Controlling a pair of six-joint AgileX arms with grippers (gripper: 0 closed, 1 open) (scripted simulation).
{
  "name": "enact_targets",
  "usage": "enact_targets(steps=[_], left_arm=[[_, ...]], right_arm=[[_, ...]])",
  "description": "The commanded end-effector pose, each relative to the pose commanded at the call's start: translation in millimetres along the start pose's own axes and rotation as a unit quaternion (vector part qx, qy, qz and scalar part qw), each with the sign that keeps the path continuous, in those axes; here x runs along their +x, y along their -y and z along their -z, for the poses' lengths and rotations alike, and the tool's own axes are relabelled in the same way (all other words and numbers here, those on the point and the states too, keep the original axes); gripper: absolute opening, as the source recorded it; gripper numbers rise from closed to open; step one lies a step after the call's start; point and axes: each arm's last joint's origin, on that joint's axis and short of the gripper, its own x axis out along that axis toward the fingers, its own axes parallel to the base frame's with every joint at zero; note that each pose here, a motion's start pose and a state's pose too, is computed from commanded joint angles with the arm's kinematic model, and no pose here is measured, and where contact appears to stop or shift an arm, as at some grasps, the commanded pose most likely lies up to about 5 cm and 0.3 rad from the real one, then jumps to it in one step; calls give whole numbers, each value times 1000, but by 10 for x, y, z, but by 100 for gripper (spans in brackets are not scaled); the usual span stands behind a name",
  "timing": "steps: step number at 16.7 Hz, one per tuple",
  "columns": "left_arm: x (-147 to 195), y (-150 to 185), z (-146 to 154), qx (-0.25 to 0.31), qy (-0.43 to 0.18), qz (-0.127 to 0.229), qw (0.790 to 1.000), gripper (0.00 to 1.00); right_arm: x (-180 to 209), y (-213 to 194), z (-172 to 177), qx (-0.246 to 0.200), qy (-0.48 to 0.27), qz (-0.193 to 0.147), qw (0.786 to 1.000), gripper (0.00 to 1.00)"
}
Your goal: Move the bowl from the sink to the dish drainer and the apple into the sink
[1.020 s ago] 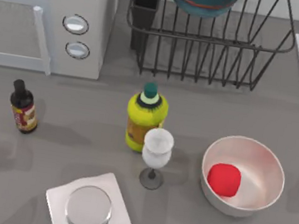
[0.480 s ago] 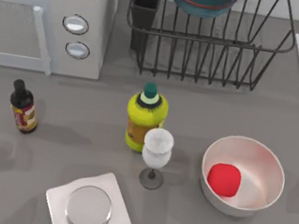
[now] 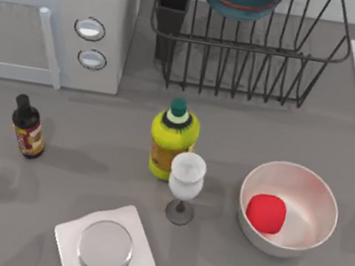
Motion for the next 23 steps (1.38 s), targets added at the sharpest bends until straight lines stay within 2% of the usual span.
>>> enact_targets(steps=[11, 14, 19, 23], left_arm=[[0, 0, 0, 0, 0, 0, 1000, 100], [0, 0, 0, 0, 0, 0, 1000, 100], [0, 0, 0, 0, 0, 0, 1000, 100], [0, 0, 0, 0, 0, 0, 1000, 100]], right_arm=[[0, 0, -1, 0, 0, 0, 1000, 100], [8, -26, -92, 12, -26, -11, 1000, 100], [158, -170, -481, 57, -159, -55, 984, 100], [541, -432, -739, 82, -330, -79, 937, 100]])
